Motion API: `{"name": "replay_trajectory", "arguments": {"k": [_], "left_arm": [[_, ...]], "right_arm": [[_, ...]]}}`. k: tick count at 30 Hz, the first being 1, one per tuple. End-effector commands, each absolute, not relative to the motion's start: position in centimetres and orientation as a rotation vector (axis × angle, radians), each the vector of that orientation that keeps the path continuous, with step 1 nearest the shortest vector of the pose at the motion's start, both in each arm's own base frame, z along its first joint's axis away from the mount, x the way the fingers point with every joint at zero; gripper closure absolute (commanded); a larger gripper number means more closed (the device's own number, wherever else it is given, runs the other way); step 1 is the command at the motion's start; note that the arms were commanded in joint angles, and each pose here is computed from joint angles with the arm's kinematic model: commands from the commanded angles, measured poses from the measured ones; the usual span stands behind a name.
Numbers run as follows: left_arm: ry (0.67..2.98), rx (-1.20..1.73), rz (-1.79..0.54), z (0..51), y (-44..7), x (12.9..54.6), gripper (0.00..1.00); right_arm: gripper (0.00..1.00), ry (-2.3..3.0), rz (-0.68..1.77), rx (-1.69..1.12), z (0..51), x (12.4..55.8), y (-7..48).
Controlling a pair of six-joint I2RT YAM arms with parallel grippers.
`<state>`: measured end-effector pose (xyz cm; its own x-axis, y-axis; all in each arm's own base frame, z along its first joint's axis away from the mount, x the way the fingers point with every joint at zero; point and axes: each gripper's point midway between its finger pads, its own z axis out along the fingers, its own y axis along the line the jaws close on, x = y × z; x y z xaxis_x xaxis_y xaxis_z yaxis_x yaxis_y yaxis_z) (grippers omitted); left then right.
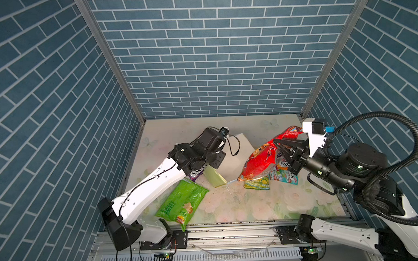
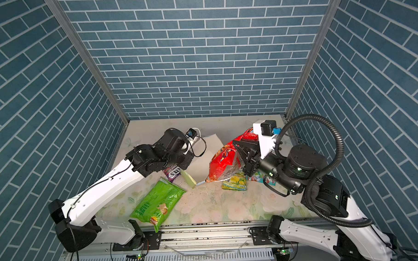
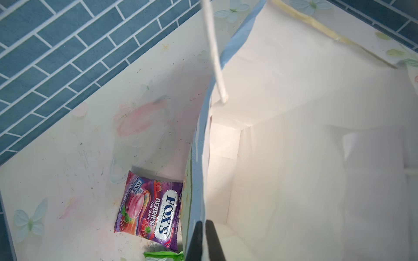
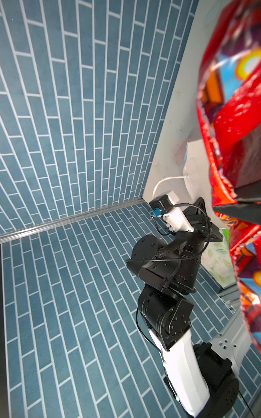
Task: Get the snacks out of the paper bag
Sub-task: 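Close the right gripper on the red pack and lift it out of the bag, then carry the red pack with the right gripper toward the far table edge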
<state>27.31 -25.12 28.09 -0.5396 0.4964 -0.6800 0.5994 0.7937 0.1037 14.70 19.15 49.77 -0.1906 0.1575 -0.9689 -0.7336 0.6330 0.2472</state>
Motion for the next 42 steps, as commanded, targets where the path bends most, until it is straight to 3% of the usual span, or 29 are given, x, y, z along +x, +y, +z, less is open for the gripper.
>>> {"name": "replay_trajectory", "arguments": {"k": [1, 18, 28, 42], "left_arm": [[2.250, 0.796, -0.155, 28.3, -24.0, 27.2, 0.95], [2.027, 0.860, -0.098, 29.1, -23.8, 27.9, 0.96], [1.856, 1.077, -0.022, 27.3, -26.9, 23.9, 0.96], [1.807, 1.139, -0.138, 28.2, -28.9, 18.8, 0.96]], "right_arm": [[1.00, 1.327, 0.850, -0.348, 56.5, 13.9, 14.6], [1.00, 1.521, 0.387, 0.088, 50.6, 19.2, 7.2], [1.00, 1.571, 0.271, 0.154, 48.3, 20.0, 6.2], [1.00, 1.666, 0.239, 0.202, 45.6, 20.4, 6.4]]}}
